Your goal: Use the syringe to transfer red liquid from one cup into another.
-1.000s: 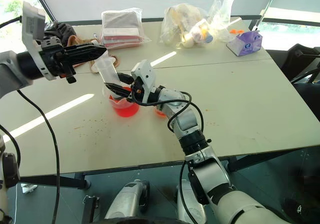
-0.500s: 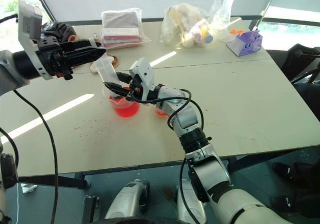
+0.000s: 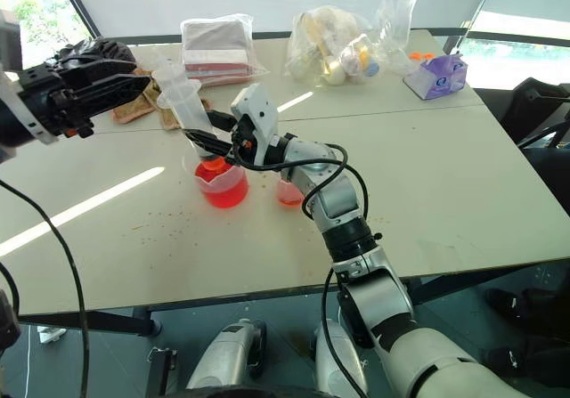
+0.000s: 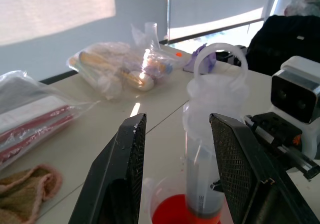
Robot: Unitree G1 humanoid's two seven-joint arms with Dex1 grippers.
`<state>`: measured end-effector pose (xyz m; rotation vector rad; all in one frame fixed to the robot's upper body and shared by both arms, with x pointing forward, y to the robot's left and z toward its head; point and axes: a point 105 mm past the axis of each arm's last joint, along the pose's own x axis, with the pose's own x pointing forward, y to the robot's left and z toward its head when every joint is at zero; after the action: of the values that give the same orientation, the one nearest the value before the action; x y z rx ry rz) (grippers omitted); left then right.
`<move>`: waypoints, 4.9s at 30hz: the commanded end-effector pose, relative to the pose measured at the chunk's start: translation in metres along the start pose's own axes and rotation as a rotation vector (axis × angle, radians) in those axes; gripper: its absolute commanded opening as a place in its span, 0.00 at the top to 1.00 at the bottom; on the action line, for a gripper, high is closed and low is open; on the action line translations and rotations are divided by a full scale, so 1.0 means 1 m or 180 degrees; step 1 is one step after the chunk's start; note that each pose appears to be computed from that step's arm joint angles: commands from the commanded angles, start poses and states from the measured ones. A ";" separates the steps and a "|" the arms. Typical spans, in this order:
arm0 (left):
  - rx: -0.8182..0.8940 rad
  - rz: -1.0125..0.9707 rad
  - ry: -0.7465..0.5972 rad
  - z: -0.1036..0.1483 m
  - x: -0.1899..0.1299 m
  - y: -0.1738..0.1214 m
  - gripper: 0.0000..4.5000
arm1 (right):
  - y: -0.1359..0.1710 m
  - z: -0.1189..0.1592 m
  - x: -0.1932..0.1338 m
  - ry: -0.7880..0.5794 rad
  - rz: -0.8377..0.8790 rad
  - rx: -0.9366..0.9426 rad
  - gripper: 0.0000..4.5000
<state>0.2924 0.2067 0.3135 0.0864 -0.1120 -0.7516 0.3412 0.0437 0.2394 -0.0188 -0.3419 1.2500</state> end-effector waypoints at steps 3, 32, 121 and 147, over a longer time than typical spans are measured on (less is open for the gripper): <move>0.0109 0.0156 -0.0027 0.006 -0.023 -0.001 0.51 | -0.006 0.041 0.001 -0.0324 -0.0045 -0.0280 0.71; 0.0106 -0.1030 -0.0426 0.021 0.083 -0.026 0.51 | -0.028 0.053 -0.102 0.0148 -0.1285 -0.0584 0.71; -0.0343 -0.1910 -0.0046 -0.031 0.149 -0.085 0.59 | -0.022 0.055 -0.118 0.0281 -0.1341 -0.0630 0.71; -0.0205 -0.1079 -0.0239 -0.013 0.065 -0.038 0.41 | -0.080 0.102 -0.137 0.0703 -0.2170 0.0137 0.71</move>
<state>0.3250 0.1356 0.2933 0.0027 -0.1069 -1.0913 0.3476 -0.1104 0.3064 -0.0589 -0.1525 0.6357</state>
